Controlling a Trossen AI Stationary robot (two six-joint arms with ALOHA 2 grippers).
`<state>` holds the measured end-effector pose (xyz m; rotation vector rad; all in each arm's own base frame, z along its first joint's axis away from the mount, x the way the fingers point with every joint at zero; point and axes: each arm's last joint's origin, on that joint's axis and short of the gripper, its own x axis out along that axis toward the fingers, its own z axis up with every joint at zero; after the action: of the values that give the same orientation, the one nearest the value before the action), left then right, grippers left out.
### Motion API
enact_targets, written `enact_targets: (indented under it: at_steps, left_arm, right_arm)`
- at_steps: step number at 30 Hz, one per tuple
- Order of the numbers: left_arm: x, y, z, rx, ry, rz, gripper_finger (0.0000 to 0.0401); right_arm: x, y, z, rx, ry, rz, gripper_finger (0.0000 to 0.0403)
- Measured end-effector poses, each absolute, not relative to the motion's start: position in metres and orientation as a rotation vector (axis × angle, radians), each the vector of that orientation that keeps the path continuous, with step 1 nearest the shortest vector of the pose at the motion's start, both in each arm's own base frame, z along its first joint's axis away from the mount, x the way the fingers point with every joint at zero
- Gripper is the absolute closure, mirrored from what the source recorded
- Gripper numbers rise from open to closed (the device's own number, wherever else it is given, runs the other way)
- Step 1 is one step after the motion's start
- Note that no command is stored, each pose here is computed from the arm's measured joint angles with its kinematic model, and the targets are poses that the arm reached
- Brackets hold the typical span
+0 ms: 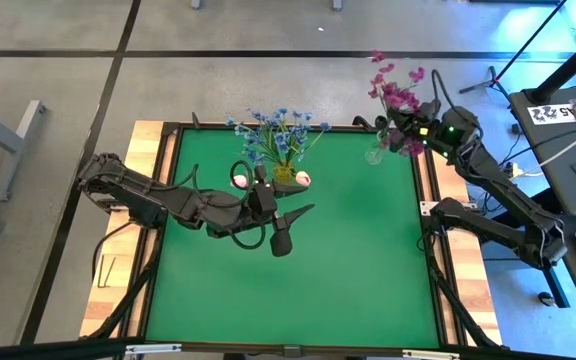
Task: Sort flowers into vase by color
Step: Put the violet flowers into the transparent vase
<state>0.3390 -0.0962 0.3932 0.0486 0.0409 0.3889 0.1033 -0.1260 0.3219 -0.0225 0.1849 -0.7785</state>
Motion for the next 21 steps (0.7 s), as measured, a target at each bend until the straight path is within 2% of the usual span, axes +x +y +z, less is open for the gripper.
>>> enact_targets:
  at_steps: [21]
  left_arm:
    - [0.339,-0.096,0.393,0.052,0.046,0.389,0.0227]
  right_arm:
    - [0.115,-0.142,0.313,-0.033,0.229,-0.798,0.0384]
